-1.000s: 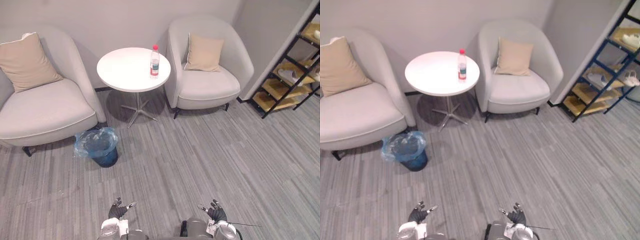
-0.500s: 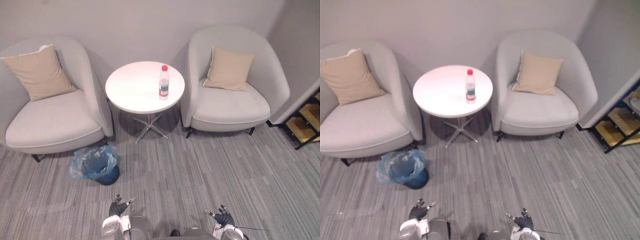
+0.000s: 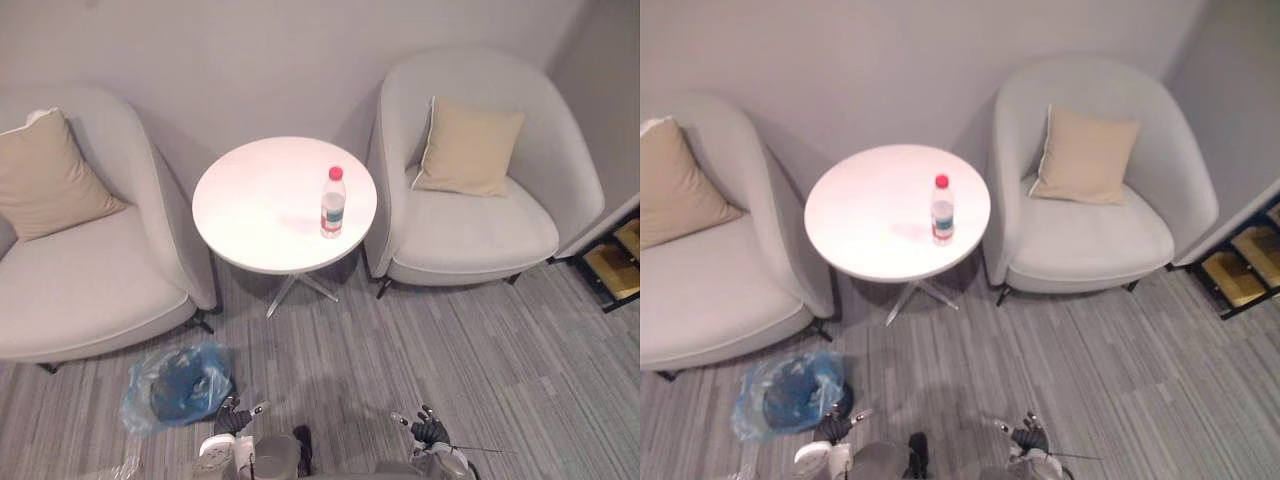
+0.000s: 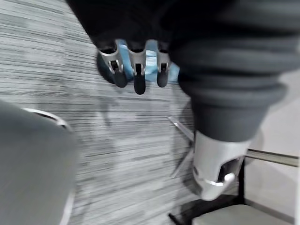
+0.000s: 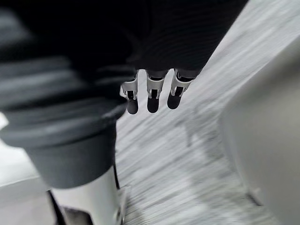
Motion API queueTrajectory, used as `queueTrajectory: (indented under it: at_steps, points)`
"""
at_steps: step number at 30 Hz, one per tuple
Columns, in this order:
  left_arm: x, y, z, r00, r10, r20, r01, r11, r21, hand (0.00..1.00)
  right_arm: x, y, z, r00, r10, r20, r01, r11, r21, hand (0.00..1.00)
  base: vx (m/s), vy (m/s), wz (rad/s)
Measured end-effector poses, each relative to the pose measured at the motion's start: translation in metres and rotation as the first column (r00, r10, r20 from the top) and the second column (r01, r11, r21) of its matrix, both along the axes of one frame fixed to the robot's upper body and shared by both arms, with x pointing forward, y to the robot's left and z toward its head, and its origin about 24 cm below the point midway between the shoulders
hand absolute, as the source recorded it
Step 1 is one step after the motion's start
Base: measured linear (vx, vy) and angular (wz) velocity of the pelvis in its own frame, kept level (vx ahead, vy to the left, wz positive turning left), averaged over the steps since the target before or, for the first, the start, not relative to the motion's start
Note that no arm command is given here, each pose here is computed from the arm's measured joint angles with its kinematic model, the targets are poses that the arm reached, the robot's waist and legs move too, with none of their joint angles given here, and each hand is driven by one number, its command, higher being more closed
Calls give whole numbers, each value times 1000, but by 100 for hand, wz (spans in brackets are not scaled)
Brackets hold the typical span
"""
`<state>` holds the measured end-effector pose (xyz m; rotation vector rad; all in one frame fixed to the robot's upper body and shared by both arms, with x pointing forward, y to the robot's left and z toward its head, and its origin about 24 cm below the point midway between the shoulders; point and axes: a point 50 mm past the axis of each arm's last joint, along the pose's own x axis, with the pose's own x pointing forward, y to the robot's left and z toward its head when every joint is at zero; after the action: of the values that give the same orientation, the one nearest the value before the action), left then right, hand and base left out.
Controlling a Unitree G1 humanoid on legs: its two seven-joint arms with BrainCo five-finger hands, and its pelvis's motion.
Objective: Gather rubbish on tea table into small bin, then transfer packed bag to large trash can.
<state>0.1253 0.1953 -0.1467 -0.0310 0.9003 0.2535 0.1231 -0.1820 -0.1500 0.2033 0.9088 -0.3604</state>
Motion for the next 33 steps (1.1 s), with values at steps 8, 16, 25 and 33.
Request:
queueTrajectory:
  at_steps: [8,16,25,33]
  points:
    - [-11,2,-4,995,97,-23,-97,995,-20,0,0,-1,2,1000,-10,17,11,1000,-7,0,361,-150,56]
    - [-9,-15,-3,995,95,-2,-95,994,-59,0,-5,-18,3,999,-51,13,52,998,-36,0,271,-199,45]
    - [-9,-6,-2,998,61,-5,-61,998,-21,0,-8,-11,1,998,-58,-1,58,998,-17,0,70,91,2]
    - [-15,-9,-7,999,-9,-52,8,1000,-10,0,-7,-4,0,1000,-22,-5,21,999,-25,0,73,121,-5]
